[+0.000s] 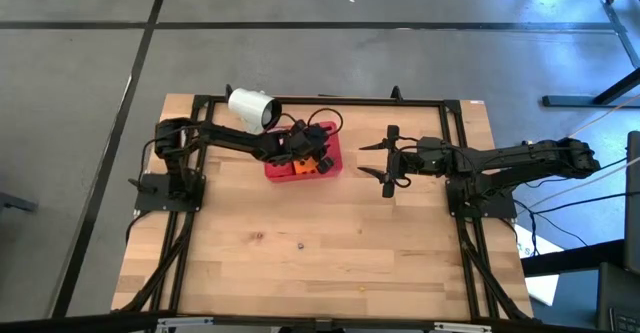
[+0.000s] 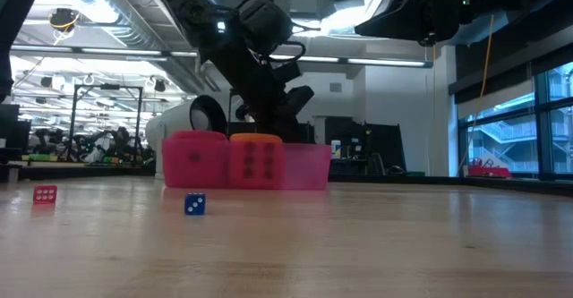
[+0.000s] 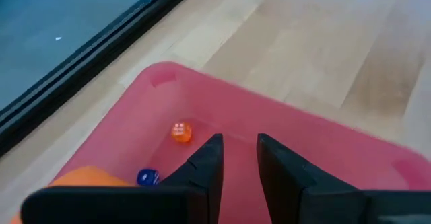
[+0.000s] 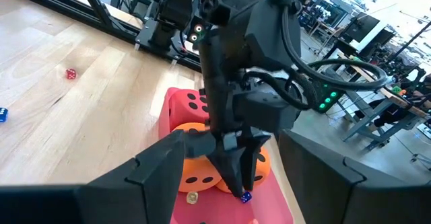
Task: Pick & Place Dice
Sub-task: Put the small yellow dice into the red bin
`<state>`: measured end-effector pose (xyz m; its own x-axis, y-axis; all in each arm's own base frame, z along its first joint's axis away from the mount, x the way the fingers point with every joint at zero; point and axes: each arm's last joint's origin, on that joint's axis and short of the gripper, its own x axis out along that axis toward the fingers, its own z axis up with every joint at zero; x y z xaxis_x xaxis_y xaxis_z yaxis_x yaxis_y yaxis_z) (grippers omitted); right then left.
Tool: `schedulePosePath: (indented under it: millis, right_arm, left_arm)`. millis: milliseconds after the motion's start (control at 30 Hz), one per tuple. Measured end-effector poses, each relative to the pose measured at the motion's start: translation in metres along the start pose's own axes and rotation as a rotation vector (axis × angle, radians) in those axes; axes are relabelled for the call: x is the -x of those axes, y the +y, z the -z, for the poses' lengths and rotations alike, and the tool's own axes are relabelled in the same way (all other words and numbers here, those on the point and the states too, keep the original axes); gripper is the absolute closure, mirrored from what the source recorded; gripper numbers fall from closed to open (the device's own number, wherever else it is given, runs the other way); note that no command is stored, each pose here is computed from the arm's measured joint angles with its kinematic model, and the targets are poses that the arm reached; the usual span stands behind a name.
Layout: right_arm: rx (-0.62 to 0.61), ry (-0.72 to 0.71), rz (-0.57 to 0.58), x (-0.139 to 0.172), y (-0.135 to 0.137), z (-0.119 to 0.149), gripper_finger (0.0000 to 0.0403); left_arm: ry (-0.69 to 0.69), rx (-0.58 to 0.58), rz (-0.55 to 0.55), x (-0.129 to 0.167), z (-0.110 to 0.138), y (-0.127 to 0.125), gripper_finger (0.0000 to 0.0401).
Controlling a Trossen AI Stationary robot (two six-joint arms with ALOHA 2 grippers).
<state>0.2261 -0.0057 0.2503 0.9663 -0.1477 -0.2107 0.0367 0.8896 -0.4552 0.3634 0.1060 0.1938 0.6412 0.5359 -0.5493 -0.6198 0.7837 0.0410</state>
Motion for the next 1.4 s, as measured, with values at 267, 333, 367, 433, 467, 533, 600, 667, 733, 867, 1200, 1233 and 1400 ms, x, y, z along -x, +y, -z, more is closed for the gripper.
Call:
schedulePosePath:
  millis: [267,333,367,433,467,533,600,667,733,867,1200,1233,1400]
  right_arm:
    - [-0.039,0.002,-0.005,0.000,0.000,0.000,0.0160]
    - [-0.078,0.006,-0.006,0.000,0.000,0.001,0.0160]
    - [-0.093,0.005,-0.006,0.000,0.000,0.001,0.0160]
    - [-0.113,0.006,-0.006,0.000,0.000,0.001,0.0160]
    - [-0.125,0.006,-0.006,0.000,0.000,0.001,0.0160]
    - [-0.151,0.006,-0.006,0.000,0.000,0.001,0.0160]
    - [-0.191,0.005,-0.007,0.000,0.001,0.000,0.0160]
    - [-0.256,0.005,-0.008,0.000,0.001,0.000,0.0160]
    - [-0.328,0.005,-0.008,0.000,0.001,0.000,0.0160]
    - [-0.414,0.006,-0.007,0.000,0.001,0.000,0.0160]
    - [-0.464,0.014,-0.131,-0.001,0.008,0.001,0.0160]
    - [-0.461,0.006,-0.216,-0.002,0.013,0.001,0.0160]
    - [-0.414,0.025,-0.570,-0.010,0.062,-0.001,0.0160]
  left_arm:
    - [-0.006,-0.053,0.017,0.051,-0.018,-0.005,0.0315]
    - [-0.009,-0.072,0.022,0.070,-0.022,-0.006,0.0315]
    - [-0.016,-0.085,0.022,0.080,-0.024,-0.008,0.0315]
    - [-0.024,-0.112,0.010,0.099,-0.026,-0.010,0.0315]
    - [-0.025,-0.126,0.003,0.108,-0.026,-0.012,0.0315]
    - [-0.021,-0.157,-0.007,0.124,-0.025,-0.014,0.0315]
    - [-0.016,-0.180,-0.006,0.140,-0.022,-0.018,0.0315]
    - [-0.026,-0.201,0.010,0.151,-0.014,-0.024,0.0315]
    - [-0.025,-0.234,0.037,0.160,-0.004,-0.028,0.0315]
    - [-0.025,-0.314,0.131,0.175,0.023,-0.032,0.0315]
    - [-0.193,-0.355,0.425,0.192,0.079,-0.035,0.0315]
    - [-0.195,-0.352,0.444,0.192,0.081,-0.034,0.0315]
    - [-0.210,-0.341,0.460,0.194,0.080,-0.033,0.0315]
